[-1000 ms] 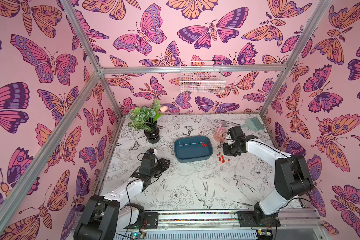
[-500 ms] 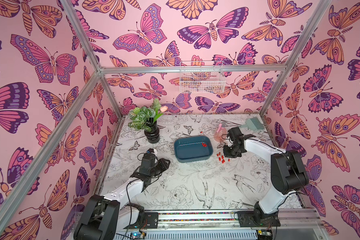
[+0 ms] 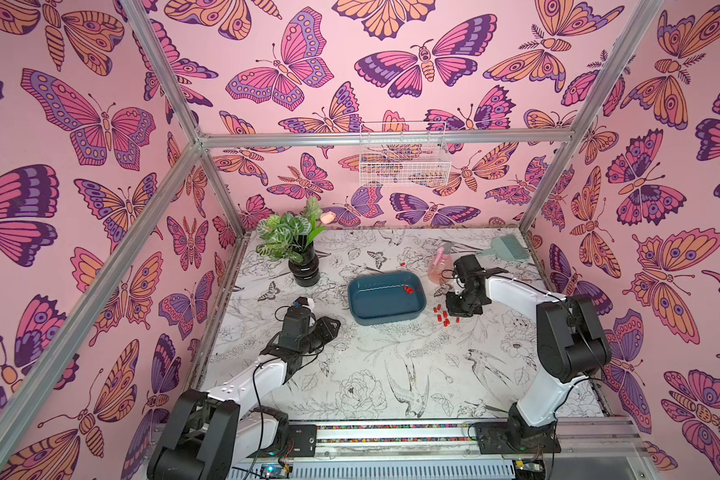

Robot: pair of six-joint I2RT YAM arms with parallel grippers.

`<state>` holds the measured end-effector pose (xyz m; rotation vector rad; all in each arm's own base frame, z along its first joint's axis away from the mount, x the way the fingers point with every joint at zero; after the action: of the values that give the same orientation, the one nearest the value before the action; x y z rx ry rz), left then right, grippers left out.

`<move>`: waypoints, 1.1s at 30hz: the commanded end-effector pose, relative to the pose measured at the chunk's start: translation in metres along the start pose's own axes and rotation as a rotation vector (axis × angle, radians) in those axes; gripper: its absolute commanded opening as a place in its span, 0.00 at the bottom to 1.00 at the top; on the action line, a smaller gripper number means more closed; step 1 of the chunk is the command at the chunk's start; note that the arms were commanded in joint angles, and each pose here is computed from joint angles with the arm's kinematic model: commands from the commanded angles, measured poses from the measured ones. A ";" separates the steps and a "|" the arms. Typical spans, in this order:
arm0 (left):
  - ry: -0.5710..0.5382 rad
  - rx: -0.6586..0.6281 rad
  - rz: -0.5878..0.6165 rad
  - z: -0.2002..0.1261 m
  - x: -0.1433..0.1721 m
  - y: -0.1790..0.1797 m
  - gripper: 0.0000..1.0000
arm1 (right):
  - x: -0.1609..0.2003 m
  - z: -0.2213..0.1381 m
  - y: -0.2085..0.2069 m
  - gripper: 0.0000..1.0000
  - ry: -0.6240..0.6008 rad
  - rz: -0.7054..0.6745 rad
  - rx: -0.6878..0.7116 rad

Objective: Take the screw protection sleeves out of the storage box
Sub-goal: Place the screw protection sleeve at the center of the board.

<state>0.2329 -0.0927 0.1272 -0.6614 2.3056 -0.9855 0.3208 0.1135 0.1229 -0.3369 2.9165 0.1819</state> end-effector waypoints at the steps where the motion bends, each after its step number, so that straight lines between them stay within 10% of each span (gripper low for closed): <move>1: -0.002 0.005 0.008 -0.002 -0.001 -0.004 0.33 | -0.004 -0.003 -0.003 0.16 0.011 -0.002 0.020; 33: -0.006 0.005 0.008 -0.005 -0.001 -0.005 0.33 | -0.004 0.001 -0.004 0.25 0.033 -0.016 0.027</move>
<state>0.2304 -0.0920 0.1281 -0.6654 2.3131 -0.9819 0.3222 0.1133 0.1174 -0.3684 2.9458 0.1587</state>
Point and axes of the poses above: each gripper's point midway between its finger pads, its own z axis out along the fingers, its own y axis along the line the jaws close on, x = y × z, the point moved 9 cm from there along -z, back along the fingers, and after that the axes turned 9 degrees about -z, right-handed, at the moved point
